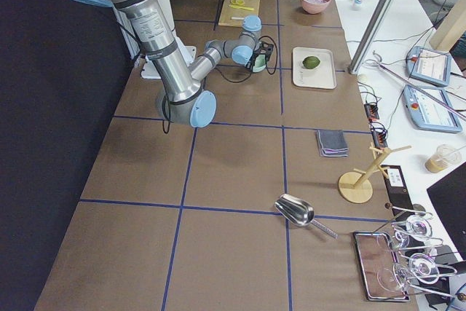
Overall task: Place spoon in bowl
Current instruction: 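Release the bowl and withdraw the right gripper while the left arm reaches out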
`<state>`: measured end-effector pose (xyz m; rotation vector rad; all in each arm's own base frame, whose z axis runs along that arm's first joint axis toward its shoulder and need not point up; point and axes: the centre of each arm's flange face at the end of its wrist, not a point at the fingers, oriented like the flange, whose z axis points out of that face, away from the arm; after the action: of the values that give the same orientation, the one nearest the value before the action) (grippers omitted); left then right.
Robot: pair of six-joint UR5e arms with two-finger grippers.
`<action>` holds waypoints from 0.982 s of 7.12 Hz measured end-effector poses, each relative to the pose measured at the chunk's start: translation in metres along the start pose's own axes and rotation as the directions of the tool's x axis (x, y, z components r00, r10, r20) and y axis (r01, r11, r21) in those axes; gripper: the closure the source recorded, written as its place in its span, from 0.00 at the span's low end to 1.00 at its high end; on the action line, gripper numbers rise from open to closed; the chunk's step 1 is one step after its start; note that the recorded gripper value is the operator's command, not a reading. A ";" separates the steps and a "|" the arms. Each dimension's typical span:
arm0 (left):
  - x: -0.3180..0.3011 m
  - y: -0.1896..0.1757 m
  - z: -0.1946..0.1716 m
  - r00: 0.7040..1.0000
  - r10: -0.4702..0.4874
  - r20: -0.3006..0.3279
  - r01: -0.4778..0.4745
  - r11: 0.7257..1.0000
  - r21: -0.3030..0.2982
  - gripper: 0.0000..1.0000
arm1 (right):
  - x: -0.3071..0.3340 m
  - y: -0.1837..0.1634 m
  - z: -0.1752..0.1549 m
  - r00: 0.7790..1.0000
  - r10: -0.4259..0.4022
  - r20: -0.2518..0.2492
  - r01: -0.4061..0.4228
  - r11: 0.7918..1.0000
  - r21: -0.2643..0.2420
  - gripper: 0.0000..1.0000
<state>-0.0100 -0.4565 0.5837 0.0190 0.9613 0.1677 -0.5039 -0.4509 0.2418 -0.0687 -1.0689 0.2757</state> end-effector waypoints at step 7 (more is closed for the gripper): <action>0.258 -0.014 0.167 0.994 0.006 0.110 -0.013 0.998 0.061 0.00 | 0.244 -0.116 -0.185 0.996 -0.091 0.016 0.091 0.996 -0.019 0.00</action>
<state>0.2731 -0.4218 0.4682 0.0884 0.8568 0.1446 -0.2104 -0.4860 0.3833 -0.0357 -1.0870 0.1839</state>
